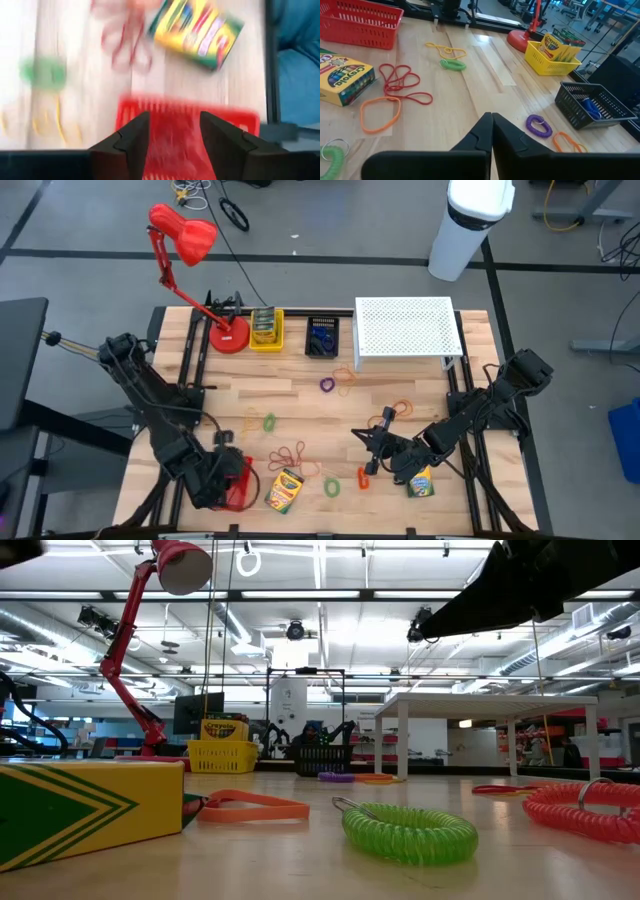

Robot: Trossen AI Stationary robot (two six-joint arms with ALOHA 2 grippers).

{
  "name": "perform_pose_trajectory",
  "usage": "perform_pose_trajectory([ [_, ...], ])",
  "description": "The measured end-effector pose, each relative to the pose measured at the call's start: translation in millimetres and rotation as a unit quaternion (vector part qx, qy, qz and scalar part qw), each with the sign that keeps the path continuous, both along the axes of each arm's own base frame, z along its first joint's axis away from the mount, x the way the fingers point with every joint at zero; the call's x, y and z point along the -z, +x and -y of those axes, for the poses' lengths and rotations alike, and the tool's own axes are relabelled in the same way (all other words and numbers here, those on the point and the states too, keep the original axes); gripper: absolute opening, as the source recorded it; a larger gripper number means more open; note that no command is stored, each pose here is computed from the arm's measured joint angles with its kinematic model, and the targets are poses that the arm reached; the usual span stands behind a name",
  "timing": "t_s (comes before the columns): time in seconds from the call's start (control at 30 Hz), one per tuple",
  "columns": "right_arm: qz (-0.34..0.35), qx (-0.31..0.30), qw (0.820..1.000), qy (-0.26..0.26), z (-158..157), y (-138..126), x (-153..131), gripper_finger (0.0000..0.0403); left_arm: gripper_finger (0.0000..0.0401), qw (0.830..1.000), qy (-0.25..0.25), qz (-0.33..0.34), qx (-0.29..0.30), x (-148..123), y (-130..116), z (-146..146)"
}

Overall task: Pick & Place Office Desk Supplies
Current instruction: Put the orange rubber band into the red bin

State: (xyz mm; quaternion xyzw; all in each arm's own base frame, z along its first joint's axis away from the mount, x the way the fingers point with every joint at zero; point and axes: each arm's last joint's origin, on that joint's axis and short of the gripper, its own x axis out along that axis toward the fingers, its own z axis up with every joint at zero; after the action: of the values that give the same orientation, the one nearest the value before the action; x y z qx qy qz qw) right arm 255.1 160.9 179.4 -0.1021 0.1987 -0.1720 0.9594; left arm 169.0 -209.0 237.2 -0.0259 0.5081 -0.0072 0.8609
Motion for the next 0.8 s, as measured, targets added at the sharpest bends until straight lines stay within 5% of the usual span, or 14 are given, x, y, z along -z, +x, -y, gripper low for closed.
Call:
perform_pose_trajectory([
  [0.17, -0.001, -0.002, 1.0, 0.001, 0, 0, 0, 0.0019, 0.0098, 0.986, 0.016, 0.097, 0.133, 10, 34, -7],
  [0.27, -0.01, -0.022, 1.0, 0.013, -1, 0, 1, 0.0013, 0.0025, 0.968, -0.011, 0.148, 0.203, 28, 55, -23],
  [0.33, -0.016, -0.035, 0.999, 0.021, -2, 0, 1, 0.0007, 0.0011, 0.957, -0.026, 0.181, 0.225, 41, 66, -41],
  [0.6, -0.073, -0.073, 0.994, 0.043, 1, -1, 9, 0.0014, 0.0009, 0.91, 0.01, 0.366, 0.196, 76, 93, -114],
  [0.8, -0.175, 0.006, 0.98, 0.095, 22, -12, 27, 0.0031, 0.0009, 0.908, 0.037, 0.392, 0.142, 103, 110, -145],
])
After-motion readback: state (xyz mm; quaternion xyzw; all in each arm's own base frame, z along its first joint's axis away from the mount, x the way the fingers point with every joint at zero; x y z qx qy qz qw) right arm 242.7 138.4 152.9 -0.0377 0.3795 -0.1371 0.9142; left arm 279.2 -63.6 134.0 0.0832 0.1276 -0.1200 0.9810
